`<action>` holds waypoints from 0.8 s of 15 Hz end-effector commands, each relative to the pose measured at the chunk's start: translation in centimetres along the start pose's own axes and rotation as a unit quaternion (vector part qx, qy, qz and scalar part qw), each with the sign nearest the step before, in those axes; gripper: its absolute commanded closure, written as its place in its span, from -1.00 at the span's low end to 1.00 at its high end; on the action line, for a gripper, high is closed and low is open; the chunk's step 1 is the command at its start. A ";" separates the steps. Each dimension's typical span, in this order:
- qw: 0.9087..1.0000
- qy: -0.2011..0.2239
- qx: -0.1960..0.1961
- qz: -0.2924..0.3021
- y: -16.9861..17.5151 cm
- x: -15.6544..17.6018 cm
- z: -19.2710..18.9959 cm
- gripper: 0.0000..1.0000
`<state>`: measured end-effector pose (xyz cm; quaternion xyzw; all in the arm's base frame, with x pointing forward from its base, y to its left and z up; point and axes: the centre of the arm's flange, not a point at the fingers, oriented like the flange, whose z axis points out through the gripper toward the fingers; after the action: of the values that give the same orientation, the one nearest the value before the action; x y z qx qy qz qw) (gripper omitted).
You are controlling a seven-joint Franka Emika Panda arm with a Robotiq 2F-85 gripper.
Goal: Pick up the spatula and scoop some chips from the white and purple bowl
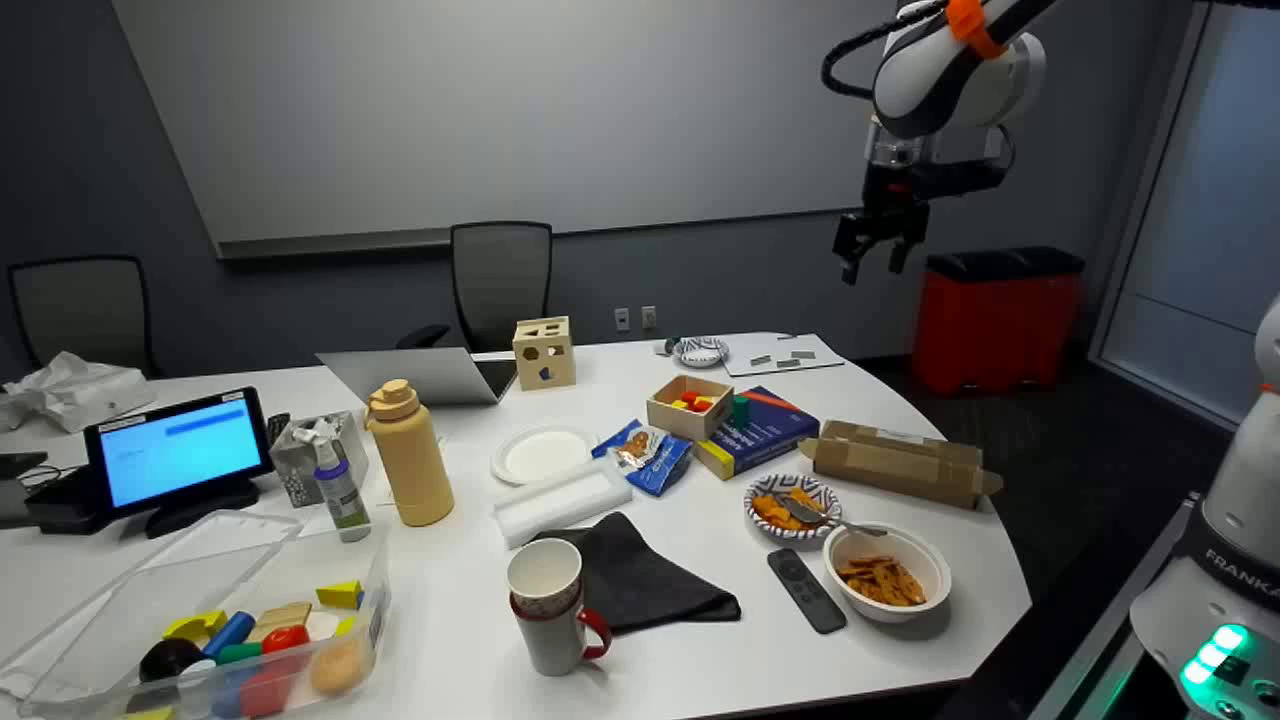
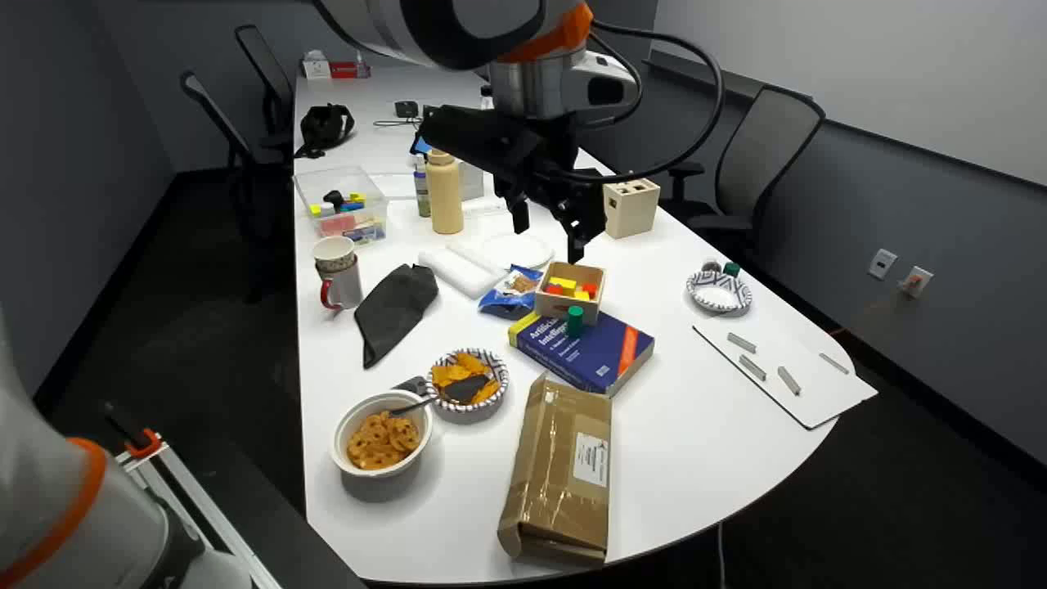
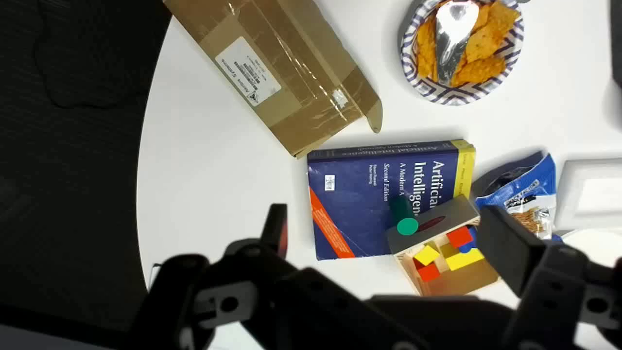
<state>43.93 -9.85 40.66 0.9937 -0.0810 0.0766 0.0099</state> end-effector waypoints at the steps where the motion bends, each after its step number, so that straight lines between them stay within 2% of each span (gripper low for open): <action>1: 1.000 0.000 0.000 0.000 0.0 0.0 0.0 -1.00; 3: 1.000 0.000 0.000 0.000 0.0 0.0 0.0 -1.00; 4: 1.000 0.000 -0.002 -0.009 -1.2 -0.5 0.2 -1.00; 7: 0.997 -0.018 -0.008 -0.075 -7.9 -3.8 1.5 -1.00; 9: 0.989 -0.049 -0.019 -0.138 -12.6 -6.1 3.2 -1.00; 12: 0.970 -0.096 -0.044 -0.220 -19.0 -9.6 6.0 -1.00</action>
<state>40.75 5.07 35.13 0.9964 0.0780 0.0079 0.0320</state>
